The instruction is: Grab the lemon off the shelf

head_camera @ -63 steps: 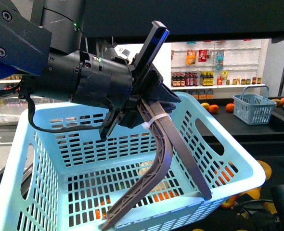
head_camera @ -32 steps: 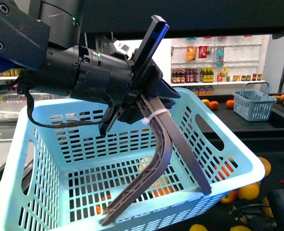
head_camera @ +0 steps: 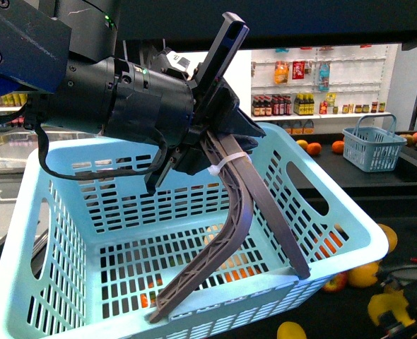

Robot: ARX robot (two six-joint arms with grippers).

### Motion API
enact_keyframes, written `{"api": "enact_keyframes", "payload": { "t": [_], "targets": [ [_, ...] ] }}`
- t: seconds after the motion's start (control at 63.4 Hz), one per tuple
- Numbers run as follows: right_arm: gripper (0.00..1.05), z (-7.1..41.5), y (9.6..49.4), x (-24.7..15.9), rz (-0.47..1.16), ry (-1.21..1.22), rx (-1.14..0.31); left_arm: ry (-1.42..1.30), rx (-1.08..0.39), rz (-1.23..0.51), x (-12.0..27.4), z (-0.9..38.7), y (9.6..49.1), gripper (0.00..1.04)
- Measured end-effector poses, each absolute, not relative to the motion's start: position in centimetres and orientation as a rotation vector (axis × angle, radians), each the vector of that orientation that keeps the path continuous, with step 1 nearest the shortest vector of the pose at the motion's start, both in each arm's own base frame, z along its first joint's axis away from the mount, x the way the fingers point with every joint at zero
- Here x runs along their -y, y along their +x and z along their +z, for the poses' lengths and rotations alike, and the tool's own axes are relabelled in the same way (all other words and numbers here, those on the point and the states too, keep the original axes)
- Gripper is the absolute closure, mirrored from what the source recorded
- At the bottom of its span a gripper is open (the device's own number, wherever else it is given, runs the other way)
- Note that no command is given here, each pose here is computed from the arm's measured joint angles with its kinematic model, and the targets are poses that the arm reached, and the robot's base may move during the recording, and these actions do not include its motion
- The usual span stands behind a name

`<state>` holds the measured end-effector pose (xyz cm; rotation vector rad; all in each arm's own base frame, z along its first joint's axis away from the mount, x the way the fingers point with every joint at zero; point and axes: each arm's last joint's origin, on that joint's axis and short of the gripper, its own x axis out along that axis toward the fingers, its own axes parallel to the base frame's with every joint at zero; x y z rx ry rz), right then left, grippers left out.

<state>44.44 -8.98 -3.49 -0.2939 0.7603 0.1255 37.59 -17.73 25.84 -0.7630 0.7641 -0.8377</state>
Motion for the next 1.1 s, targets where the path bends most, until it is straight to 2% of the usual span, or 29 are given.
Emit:
{"api": "enact_keyframes", "payload": {
  "t": [0.11, 0.268, 0.442, 0.489, 0.552, 0.647, 0.773, 1.104],
  "targets": [
    [0.42, -0.1, 44.1, 10.4, 0.089, -0.307, -0.689, -0.763, -0.764, -0.838, 17.7, 25.8, 37.6, 0.92],
    [0.42, 7.1, 43.5, 11.0, 0.09, -0.283, -0.536, -0.763, -0.764, -0.838, 17.7, 25.8, 37.6, 0.92],
    [0.42, 17.0, 42.6, 8.9, 0.156, -0.22, -0.324, -0.763, -0.764, -0.838, 17.7, 25.8, 37.6, 0.92],
    [0.42, 20.8, 41.8, 7.3, 0.211, -0.169, -0.247, -0.763, -0.764, -0.838, 17.7, 25.8, 37.6, 0.92],
    [0.42, 23.1, 41.0, 5.7, 0.268, -0.126, -0.207, -0.763, -0.764, -0.837, 17.7, 25.8, 37.6, 0.92],
    [0.42, 24.3, 39.8, 2.9, 0.359, -0.049, -0.207, -0.763, -0.764, -0.837, 17.7, 25.8, 37.6, 0.92],
    [0.42, 23.1, 38.7, -0.4, 0.446, -0.004, -0.26, -0.763, -0.764, -0.838, 17.7, 25.8, 37.6, 0.92],
    [0.42, 21.9, 38.2, -5.0, 0.533, 0.011, -0.29, -0.763, -0.764, -0.837, 17.7, 25.8, 37.6, 0.92]
  ]
}}
